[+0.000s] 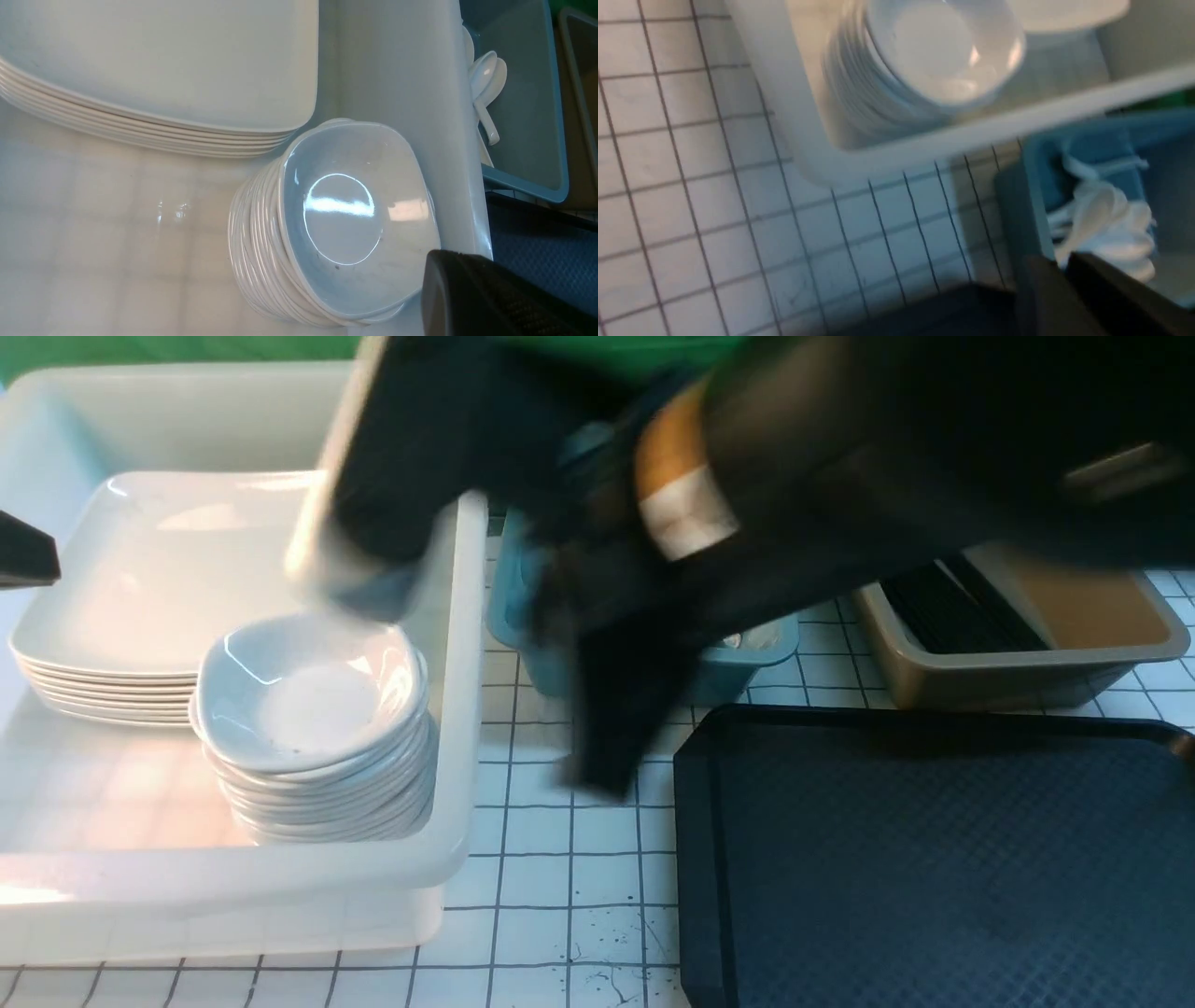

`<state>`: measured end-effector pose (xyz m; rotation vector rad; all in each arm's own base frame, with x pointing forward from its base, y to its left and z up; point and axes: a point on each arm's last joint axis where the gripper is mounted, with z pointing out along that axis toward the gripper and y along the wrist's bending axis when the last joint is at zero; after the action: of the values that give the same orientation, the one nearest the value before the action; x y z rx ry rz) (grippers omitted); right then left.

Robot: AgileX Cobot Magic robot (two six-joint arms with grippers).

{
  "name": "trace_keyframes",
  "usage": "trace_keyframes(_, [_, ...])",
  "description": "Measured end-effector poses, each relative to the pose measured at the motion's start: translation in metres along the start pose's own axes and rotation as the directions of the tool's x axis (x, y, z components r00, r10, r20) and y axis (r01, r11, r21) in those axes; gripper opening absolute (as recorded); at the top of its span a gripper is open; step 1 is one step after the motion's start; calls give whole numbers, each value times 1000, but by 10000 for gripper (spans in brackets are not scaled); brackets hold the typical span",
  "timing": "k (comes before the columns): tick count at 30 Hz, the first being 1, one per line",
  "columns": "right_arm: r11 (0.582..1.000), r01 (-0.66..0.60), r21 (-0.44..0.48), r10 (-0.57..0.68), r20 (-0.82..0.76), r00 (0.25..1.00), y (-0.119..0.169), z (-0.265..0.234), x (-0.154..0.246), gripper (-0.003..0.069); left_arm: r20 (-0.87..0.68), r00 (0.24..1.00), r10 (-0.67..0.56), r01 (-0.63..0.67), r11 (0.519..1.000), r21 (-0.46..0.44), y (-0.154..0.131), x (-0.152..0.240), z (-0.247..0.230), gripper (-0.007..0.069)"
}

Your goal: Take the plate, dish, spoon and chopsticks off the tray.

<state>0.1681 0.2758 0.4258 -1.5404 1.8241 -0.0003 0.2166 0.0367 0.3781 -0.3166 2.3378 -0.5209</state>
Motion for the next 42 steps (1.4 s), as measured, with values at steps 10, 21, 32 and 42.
trace_keyframes(10, [901, -433, 35, 402, 312, 861, -21, -169, 77, 9, -121, 916, 382, -370, 922, 108, -65, 31, 28, 5])
trace_keyframes(21, [875, -477, -77, 442, 527, 726, 36, -176, 193, 8, -135, 799, 586, -559, 807, 192, -101, 56, 33, 5])
trace_keyframes(32, [900, -384, -207, 403, 730, 552, 77, -105, 199, 6, -108, 803, 587, -564, 805, 183, -102, 53, 33, 5])
trace_keyframes(42, [901, -375, -219, 400, 755, 520, 77, -107, 197, 18, -92, 804, 588, -568, 804, 175, -102, 52, 34, 5])
